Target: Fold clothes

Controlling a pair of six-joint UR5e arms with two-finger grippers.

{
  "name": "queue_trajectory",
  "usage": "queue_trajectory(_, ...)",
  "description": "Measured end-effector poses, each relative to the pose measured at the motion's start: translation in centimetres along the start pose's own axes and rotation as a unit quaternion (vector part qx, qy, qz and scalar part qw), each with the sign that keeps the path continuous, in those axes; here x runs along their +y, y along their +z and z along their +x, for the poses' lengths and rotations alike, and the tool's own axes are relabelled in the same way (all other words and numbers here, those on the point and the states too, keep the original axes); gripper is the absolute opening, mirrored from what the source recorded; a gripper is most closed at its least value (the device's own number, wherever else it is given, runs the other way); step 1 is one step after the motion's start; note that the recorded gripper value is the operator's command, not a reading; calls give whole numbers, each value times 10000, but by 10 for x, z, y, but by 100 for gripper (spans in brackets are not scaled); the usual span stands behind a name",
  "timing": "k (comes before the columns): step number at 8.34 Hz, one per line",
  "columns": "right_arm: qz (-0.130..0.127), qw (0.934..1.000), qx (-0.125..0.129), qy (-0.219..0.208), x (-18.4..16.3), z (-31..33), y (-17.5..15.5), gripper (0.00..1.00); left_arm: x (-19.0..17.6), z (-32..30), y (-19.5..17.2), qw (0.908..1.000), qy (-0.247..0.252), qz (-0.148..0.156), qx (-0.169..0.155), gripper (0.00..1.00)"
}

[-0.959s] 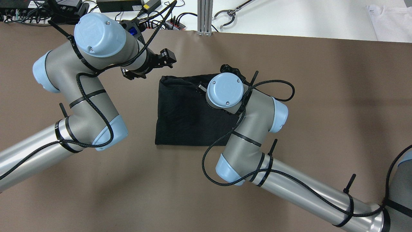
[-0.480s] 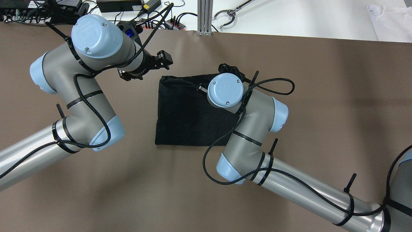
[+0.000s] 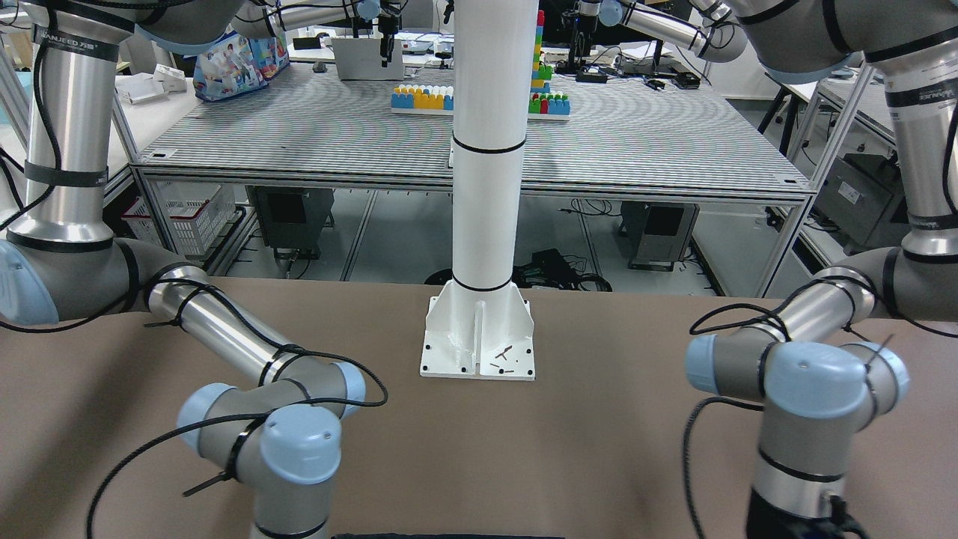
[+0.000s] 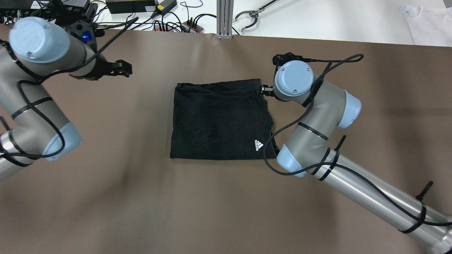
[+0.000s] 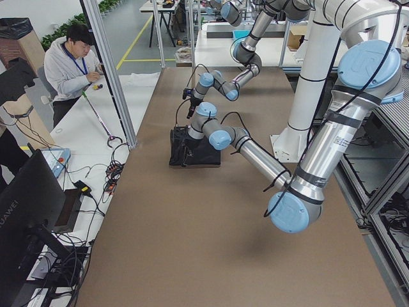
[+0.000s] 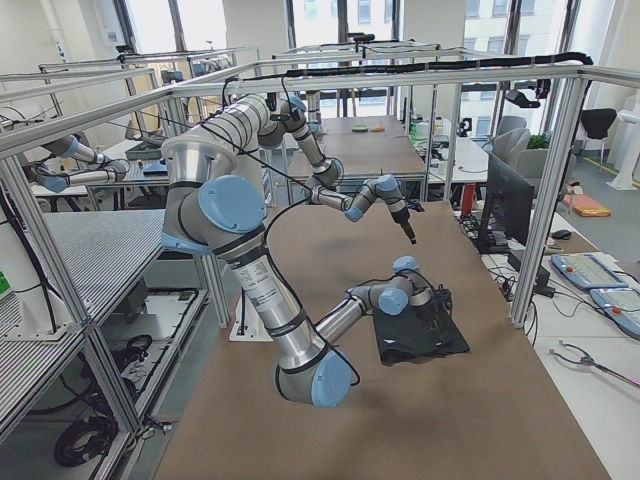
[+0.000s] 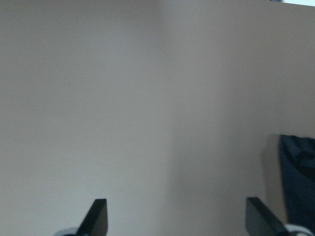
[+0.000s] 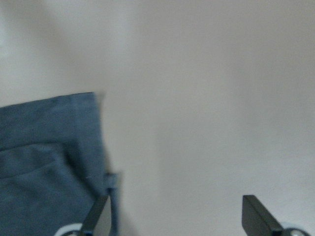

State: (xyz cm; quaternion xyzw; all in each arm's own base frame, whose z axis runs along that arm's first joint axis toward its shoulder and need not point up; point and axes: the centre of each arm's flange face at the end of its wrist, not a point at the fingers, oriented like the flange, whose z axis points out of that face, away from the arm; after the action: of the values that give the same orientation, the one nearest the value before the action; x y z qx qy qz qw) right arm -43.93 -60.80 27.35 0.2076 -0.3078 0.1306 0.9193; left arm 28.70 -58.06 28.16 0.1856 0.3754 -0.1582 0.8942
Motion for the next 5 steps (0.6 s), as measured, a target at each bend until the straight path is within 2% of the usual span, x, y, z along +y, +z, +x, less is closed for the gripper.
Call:
queue_trajectory(1, 15, 9986, 292, -445, -15, 51, 15, 94, -12, -60, 1, 9986, 413, 59, -324, 100)
queue_trajectory(2, 16, 9944, 572, -890, -29, 108, 23, 94, -26, -120, -3, 9943, 832, 89, -655, 100)
queue_trajectory(3, -3, 9867, 871, -1370, -42, 177, 24, 94, -40, -177, -11, 9872, 1263, 82, -972, 100)
queue_trajectory(5, -76, 9676, 1427, -2083, -62, 317, 2, 94, -63, -283, -36, 9698, 1902, 0, -1529, 100)
